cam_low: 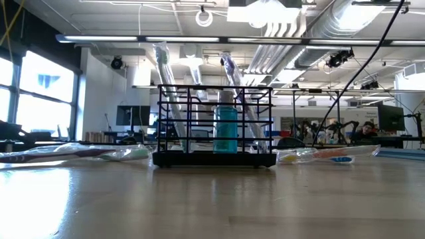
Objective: Pick & Place toothbrushing station
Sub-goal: Put the mouthwash into the wire organizer
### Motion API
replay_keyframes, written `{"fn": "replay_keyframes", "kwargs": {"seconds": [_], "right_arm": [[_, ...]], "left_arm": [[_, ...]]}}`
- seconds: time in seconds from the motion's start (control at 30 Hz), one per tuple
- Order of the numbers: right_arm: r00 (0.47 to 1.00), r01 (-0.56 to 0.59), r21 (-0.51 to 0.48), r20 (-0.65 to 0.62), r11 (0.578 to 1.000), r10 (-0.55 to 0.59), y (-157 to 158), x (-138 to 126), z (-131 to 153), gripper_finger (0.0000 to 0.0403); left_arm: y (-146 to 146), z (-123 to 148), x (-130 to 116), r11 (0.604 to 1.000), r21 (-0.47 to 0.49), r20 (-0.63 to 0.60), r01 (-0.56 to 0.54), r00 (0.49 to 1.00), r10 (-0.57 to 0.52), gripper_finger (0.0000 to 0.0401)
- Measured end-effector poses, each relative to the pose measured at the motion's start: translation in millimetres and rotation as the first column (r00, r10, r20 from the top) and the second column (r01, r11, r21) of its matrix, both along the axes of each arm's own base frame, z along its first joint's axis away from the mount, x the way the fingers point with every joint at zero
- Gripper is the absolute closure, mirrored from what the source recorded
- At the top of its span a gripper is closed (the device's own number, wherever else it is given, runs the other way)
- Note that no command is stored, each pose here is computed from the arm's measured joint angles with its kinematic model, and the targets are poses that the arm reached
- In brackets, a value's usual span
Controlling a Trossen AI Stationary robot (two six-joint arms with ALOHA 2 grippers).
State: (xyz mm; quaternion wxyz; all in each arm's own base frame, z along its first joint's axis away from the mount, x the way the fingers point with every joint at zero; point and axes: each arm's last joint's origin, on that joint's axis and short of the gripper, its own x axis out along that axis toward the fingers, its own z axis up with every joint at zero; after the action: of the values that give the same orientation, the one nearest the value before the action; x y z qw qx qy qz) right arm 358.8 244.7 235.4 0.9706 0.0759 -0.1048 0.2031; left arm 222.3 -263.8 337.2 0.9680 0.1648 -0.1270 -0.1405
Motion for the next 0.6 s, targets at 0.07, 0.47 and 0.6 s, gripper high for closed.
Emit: {"fn": "replay_keyframes", "kwargs": {"seconds": [0.07, 0.47, 0.6], "right_arm": [[1.000, -0.001, 0.001, 0.009, 1.000, 0.001, 0.2, -0.4, 0.9, 0.0118], [0.994, 0.042, -0.068, 0.102, 0.997, -0.035, -5.1, 1.3, 6.1, 0.0098], [0.993, 0.038, -0.071, 0.118, 0.997, -0.029, -9.7, 4.0, 7.3, 0.0107]], "left_arm": [[0.0, 0.1, 0.0, 1.000, 0.000, 0.001, 0.000, 1.000, 0.000, 0.0324], [4.6, -1.2, 9.5, 0.999, 0.017, 0.033, -0.035, 0.999, 0.034, 0.0324], [11.8, -0.9, 17.3, 0.999, 0.014, 0.032, -0.049, 0.998, 0.048, 0.0324]]}}
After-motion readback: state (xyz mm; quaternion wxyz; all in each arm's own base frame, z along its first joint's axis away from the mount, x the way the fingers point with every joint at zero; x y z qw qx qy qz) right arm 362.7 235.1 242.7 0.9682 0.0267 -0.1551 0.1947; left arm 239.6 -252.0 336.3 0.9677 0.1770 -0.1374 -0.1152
